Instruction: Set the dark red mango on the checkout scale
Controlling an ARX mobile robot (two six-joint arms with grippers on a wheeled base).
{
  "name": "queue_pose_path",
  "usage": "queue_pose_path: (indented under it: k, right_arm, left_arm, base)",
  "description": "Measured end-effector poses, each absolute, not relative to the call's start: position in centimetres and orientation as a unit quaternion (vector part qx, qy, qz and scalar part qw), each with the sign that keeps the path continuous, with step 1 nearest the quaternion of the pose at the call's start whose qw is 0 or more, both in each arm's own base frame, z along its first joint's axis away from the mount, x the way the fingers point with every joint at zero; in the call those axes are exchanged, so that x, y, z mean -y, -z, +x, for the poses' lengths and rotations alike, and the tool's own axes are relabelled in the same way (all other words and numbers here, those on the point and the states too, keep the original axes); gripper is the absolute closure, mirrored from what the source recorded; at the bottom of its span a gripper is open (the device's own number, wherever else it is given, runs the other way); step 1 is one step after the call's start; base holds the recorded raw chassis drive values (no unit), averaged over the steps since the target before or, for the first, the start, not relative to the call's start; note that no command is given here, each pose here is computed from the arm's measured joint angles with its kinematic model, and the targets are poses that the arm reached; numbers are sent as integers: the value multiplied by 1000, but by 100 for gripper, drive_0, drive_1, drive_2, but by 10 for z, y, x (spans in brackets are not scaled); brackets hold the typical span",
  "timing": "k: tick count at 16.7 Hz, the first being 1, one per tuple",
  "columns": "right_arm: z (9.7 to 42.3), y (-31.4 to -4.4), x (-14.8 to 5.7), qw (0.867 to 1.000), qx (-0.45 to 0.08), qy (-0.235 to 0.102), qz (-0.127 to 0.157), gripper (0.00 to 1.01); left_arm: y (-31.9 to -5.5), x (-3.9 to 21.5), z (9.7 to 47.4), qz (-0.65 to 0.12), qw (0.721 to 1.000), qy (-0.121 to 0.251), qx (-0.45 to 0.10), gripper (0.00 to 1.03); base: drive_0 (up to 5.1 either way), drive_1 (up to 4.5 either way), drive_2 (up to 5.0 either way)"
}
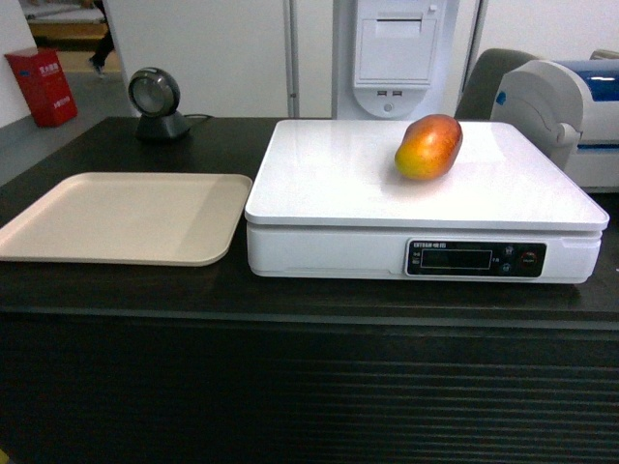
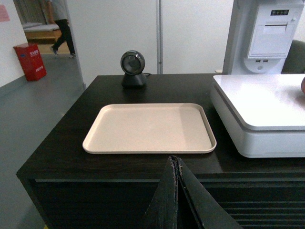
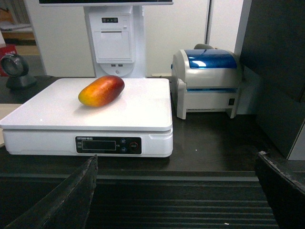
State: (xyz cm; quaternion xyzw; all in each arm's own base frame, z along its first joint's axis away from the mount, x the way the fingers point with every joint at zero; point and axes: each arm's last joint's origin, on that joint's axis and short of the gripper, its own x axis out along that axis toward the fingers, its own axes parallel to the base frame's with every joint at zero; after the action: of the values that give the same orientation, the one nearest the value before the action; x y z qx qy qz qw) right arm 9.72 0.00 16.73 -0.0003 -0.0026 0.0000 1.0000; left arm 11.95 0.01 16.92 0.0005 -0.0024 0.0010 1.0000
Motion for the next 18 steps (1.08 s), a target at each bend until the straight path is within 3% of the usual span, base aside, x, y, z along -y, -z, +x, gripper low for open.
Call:
queue_pose_path:
  k: [15, 18]
  right_arm:
    - [97, -167, 0, 1000, 2, 0, 0, 3]
    - [97, -167, 0, 1000, 2, 0, 0, 3]
  left_arm:
    - [-166, 0, 98, 0, 1000, -1, -2, 101]
    - [-166, 0, 98, 0, 1000, -1, -2, 74]
  base:
    - [0, 0, 0]
    - [0, 0, 0]
